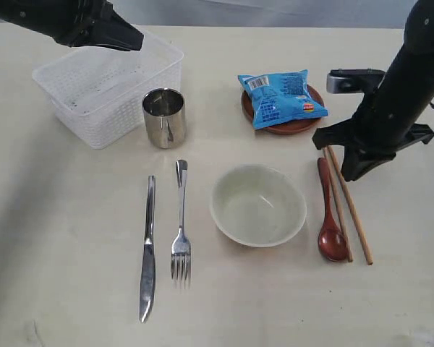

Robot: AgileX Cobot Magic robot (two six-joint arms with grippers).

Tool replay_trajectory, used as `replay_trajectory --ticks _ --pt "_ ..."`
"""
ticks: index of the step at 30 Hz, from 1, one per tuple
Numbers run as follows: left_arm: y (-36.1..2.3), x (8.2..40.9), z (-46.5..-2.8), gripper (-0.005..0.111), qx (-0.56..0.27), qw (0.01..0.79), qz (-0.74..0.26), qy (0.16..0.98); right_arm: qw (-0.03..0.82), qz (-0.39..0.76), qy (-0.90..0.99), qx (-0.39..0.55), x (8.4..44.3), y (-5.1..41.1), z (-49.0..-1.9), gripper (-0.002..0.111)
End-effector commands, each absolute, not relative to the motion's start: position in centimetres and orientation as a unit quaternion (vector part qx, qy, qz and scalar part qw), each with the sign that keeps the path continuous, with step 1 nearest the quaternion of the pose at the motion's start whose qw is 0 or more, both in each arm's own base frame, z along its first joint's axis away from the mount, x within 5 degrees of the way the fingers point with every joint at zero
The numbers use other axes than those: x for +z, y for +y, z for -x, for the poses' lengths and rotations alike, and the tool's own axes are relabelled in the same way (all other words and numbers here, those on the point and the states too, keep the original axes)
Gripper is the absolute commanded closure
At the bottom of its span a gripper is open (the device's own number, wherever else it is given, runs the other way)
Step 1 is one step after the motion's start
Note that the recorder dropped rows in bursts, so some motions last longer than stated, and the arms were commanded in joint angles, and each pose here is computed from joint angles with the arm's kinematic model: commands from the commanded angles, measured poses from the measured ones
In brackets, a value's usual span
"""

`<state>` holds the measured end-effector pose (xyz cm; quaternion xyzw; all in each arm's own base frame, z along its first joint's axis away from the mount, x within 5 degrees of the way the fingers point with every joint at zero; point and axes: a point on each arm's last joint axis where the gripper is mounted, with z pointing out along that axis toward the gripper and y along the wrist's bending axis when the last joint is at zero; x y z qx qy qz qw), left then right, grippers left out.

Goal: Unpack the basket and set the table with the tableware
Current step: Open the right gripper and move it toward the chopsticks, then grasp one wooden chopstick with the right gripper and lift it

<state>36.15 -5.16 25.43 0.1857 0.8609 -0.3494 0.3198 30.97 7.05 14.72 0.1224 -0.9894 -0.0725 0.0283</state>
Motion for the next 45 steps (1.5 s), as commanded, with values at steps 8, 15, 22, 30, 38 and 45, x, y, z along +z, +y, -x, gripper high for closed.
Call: replay_trajectory --ticks 8,15,22,30,38,45 --pt "-5.1 25.4 -36.0 0.081 -0.356 0.318 -0.182 0.859 -0.001 -0.117 -0.991 -0.06 13.9 6.7 -30.7 0.069" --pt "-5.1 25.4 -36.0 0.081 -0.356 0.318 -0.182 0.859 -0.008 -0.117 -0.991 -0.057 13.9 6.6 -30.8 0.069" --pt "-5.2 25.4 -36.0 0.081 -0.358 0.319 -0.181 0.859 -0.006 -0.109 -0.993 -0.042 13.4 6.4 -31.0 0.069" --pt "-5.2 25.4 -36.1 0.081 -0.359 0.319 -0.18 0.858 -0.001 -0.107 -0.993 -0.04 12.2 6.4 -31.2 0.069" --pt "-5.2 25.4 -36.1 0.081 -0.359 0.319 -0.18 0.858 0.003 -0.105 -0.994 -0.04 12.0 6.4 -31.2 0.069" --pt "-5.2 25.4 -36.0 0.081 -0.36 0.319 -0.181 0.858 0.019 -0.085 -0.995 -0.038 10.9 6.4 -31.2 0.078"
